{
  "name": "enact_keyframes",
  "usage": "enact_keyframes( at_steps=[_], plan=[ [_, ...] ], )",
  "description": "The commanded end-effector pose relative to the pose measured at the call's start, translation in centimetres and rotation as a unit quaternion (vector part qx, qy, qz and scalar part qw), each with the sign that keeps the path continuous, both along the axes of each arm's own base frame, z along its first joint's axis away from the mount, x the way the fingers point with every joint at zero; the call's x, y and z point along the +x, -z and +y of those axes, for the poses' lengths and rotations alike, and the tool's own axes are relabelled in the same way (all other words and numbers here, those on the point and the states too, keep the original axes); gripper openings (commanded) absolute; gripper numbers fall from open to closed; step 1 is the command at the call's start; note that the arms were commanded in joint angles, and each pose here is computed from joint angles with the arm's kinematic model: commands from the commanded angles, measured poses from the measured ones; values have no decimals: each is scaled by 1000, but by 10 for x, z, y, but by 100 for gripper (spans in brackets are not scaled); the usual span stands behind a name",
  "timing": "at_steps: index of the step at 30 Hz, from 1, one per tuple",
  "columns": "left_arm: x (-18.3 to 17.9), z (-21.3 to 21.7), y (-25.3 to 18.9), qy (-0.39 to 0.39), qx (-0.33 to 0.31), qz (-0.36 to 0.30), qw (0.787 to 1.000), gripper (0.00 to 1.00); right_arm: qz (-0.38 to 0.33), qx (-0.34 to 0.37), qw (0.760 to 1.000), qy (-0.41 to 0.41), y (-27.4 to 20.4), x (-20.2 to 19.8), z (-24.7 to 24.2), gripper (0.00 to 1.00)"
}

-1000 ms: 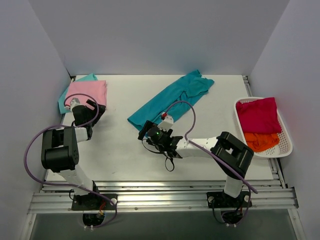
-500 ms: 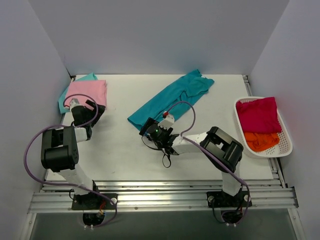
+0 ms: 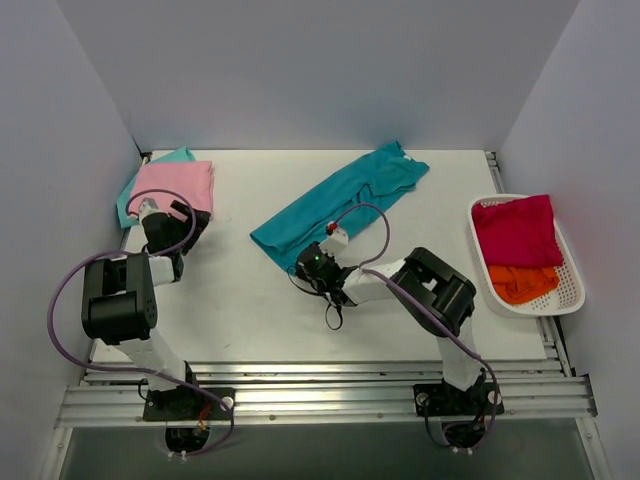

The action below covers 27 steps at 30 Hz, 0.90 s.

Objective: Fold and stack the t-shirts
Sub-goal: Fold the tshirt

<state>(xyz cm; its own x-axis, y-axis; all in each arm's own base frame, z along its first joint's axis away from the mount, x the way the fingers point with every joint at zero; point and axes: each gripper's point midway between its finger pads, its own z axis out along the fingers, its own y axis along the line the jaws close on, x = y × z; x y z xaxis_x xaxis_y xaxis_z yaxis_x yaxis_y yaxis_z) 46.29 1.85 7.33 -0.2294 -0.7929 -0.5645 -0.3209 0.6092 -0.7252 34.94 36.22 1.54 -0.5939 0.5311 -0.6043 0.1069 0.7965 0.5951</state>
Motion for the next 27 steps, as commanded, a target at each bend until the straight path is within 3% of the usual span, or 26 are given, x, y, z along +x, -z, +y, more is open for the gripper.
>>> enact_keyframes(
  at_steps=[1,7,16,17,19,20,24,26,27],
  plan=[
    [6,5,-9,0,1,-27,1000,94,44,-55,997,-18,30,-24,-20,0],
    [6,5,-10,-1,1,-29,1000,94,35,-72,997,-17,0,-56,-47,0],
    [7,4,-13,1,11,-30,999,94,40,-120,990,69,-36,-153,-166,0],
    [7,2,-14,5,17,-32,999,94,42,-102,990,91,-38,-160,-176,12],
    [8,-13,-24,29,39,-34,998,94,25,-99,988,116,-53,-170,-202,51],
    [9,-17,-29,31,52,-28,998,94,20,-93,988,126,-57,-173,-210,98],
    [-13,-70,-60,78,125,12,989,94,-10,-82,984,156,-83,-175,-242,100],
    [-29,-116,-101,111,169,-13,979,94,-23,-78,985,154,-92,-174,-245,100],
    [-44,-114,-108,96,202,3,975,94,-30,-69,986,148,-98,-173,-242,100]
  ],
)
